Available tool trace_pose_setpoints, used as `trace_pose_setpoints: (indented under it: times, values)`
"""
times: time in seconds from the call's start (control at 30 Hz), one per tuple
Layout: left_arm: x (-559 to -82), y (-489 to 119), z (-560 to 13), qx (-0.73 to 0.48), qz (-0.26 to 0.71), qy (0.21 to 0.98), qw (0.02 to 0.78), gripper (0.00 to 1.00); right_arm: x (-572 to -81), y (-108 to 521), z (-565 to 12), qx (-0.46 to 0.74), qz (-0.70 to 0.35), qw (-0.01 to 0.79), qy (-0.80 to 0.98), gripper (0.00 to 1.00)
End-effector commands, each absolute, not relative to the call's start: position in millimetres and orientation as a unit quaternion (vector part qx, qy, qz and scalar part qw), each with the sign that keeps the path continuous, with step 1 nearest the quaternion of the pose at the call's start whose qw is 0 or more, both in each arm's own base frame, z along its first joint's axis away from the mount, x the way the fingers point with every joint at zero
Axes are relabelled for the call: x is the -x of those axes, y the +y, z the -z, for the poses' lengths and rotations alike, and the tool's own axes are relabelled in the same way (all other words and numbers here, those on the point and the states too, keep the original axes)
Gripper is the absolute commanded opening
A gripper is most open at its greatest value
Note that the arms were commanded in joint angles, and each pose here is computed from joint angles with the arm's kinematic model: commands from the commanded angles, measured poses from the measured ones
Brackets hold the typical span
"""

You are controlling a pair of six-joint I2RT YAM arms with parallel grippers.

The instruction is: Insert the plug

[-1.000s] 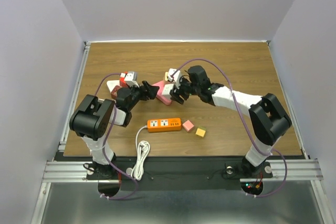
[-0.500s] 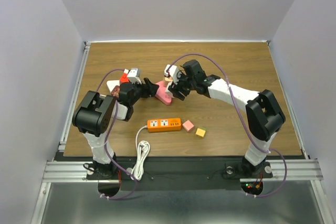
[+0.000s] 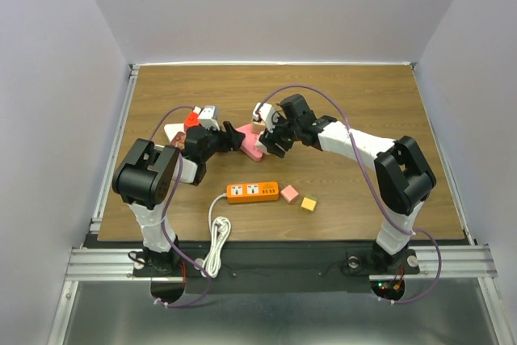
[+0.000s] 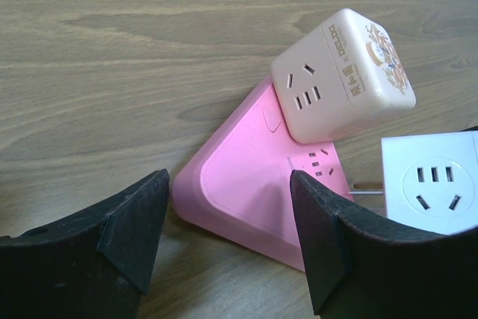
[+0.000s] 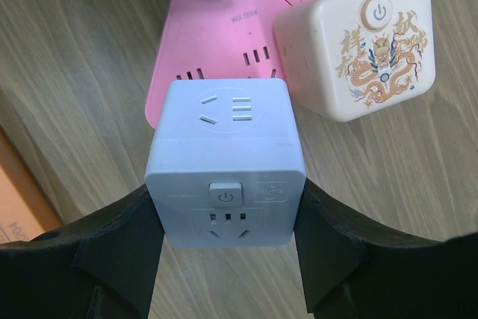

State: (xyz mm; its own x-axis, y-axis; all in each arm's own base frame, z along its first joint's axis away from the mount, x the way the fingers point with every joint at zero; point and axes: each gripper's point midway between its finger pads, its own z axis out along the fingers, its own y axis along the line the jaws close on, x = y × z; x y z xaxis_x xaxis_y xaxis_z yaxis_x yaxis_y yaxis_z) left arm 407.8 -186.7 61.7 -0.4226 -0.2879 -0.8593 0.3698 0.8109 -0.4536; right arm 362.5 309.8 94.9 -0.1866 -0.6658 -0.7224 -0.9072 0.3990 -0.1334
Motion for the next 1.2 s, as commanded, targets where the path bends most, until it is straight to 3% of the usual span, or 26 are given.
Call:
trace_pose_setpoints:
  times: [0.0,0.43,0.6,0.73,1.17]
  values:
    - [-414,-194,-79,-0.049,0.305,0.771,0.557,0.77,-365,315,-95,0.53,-0.163,0.366,0.747,0.03]
    - [-408,-196,-76,-0.048,0.297,0.778,0.551,0.79,-349,320,-114,0.536,-0.168,0.383,0.734,0.03]
    - [-417,-198,-69,-0.054,0.291,0.784,0.545,0.61,-344,324,-113,0.546,-0.165,0.382,0.727,0.03]
    - [-422,-202,-68,-0.066,0.292,0.786,0.542,0.54,-341,326,-119,0.551,-0.159,0.389,0.721,0.03]
    - [-428,-208,-56,-0.081,0.29,0.796,0.525,0.51,-345,326,-124,0.545,-0.135,0.402,0.723,0.03]
